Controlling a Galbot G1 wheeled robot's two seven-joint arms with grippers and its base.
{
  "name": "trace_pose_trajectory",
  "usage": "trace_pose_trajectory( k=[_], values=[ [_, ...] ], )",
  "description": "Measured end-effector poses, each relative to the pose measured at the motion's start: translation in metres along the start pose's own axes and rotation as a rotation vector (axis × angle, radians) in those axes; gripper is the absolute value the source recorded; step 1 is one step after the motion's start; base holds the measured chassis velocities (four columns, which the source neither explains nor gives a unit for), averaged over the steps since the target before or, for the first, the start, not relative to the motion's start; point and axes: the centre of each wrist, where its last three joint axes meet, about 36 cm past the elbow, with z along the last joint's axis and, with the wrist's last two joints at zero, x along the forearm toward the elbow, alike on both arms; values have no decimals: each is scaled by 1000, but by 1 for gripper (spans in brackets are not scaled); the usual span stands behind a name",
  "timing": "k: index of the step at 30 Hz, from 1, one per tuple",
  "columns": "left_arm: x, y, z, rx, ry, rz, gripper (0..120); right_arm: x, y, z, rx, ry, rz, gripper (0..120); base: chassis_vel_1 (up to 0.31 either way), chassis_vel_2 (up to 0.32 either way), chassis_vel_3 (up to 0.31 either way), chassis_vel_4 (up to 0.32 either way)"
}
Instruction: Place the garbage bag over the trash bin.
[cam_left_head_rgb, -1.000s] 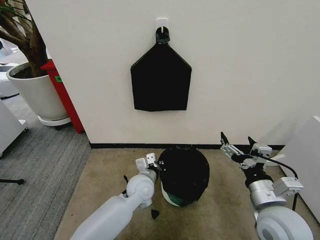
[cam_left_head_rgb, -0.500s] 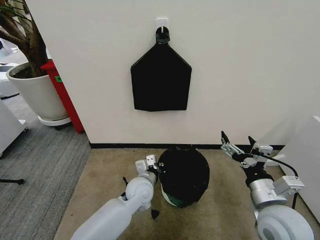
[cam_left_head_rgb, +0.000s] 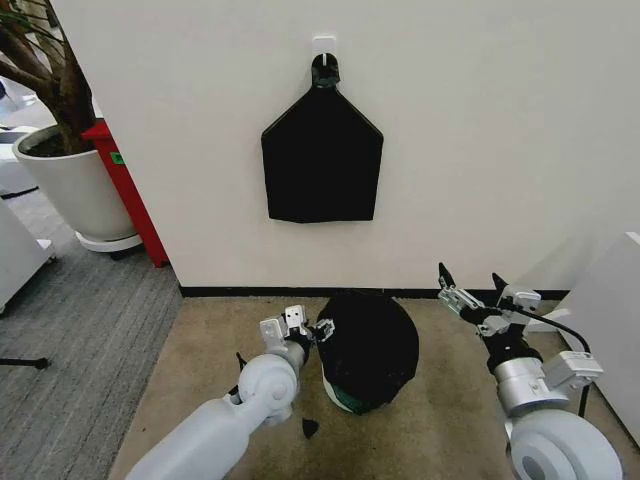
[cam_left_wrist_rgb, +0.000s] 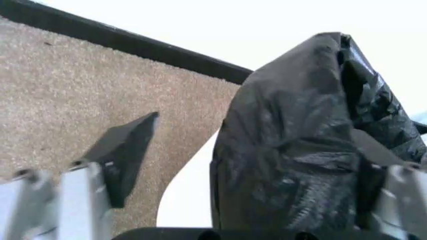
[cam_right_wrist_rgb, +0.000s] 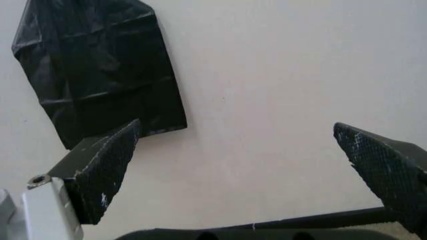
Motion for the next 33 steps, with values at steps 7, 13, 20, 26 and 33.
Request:
trace_pose_trajectory(
  k=[7,13,20,26,33],
  values=[
    [5,9,-7,18,-7,-15,100,1,2,2,-5,7,-3,100,0,0,0,0],
    [4,26,-11,44,-4,-54,100,2,4,4,-10,16,-5,100,0,0,0,0],
    [4,45,-9,75,13,18,100,6,8,5,-19,26,-9,100,0,0,0,0],
    [5,66,-6,100,7,155,100,11,10,5,-20,34,-8,100,0,0,0,0],
    [-5,100,-4,166,13,331,100,19,13,6,-13,46,-6,100,0,0,0,0]
  ],
)
